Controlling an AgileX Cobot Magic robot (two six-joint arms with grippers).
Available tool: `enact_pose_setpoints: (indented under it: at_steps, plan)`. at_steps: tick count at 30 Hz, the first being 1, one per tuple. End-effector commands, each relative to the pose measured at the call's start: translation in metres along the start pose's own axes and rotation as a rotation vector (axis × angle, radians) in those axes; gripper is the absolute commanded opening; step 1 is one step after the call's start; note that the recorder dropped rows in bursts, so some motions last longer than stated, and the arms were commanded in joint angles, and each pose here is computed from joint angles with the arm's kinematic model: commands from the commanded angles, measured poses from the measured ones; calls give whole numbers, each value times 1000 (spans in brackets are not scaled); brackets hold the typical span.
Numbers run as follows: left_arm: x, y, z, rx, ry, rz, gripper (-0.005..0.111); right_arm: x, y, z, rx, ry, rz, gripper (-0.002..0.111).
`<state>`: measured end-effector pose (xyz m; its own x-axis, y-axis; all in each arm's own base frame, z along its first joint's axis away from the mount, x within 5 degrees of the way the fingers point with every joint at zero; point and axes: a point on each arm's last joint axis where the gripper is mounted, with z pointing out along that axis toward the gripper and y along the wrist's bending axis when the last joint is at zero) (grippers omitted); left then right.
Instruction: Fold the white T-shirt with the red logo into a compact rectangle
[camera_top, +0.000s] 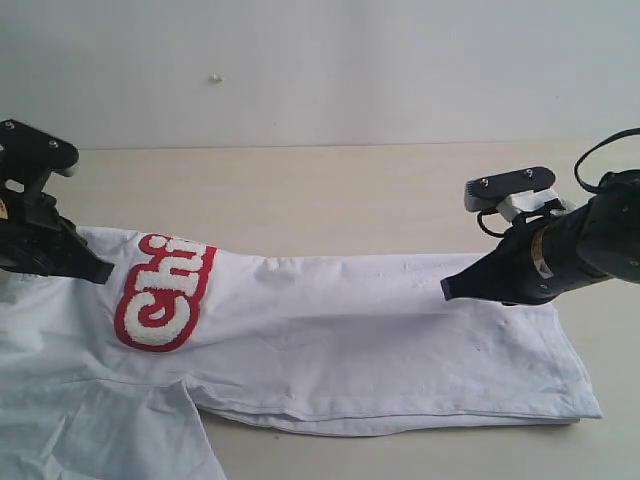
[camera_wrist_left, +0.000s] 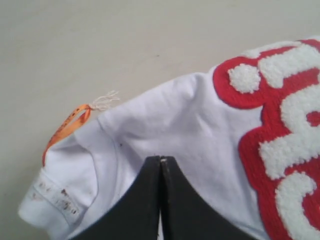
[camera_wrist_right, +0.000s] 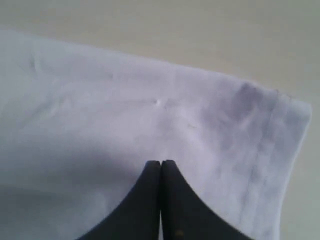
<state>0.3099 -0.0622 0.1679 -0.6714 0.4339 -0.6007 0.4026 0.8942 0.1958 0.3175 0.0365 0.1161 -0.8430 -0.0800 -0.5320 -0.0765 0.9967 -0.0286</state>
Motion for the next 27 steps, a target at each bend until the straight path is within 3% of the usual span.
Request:
enact_pose_setpoints:
  at_steps: [1,9,19,25,27]
  plan:
    - [4,-5,18,14,-12,-39,0,4,1,5,-15,11,6,0]
    - [14,-5,50,17,-54,-36,0,12,1,16,-13,52,-10,0]
    - [47,44,72,-73,-28,-206,0,3,-6,34,76,111,-69,0]
    - [40,47,72,-91,-114,-204,0,-7,-17,44,205,165,-137,0]
    - [35,49,67,-99,-146,-209,0,-14,-16,40,193,117,-106,0]
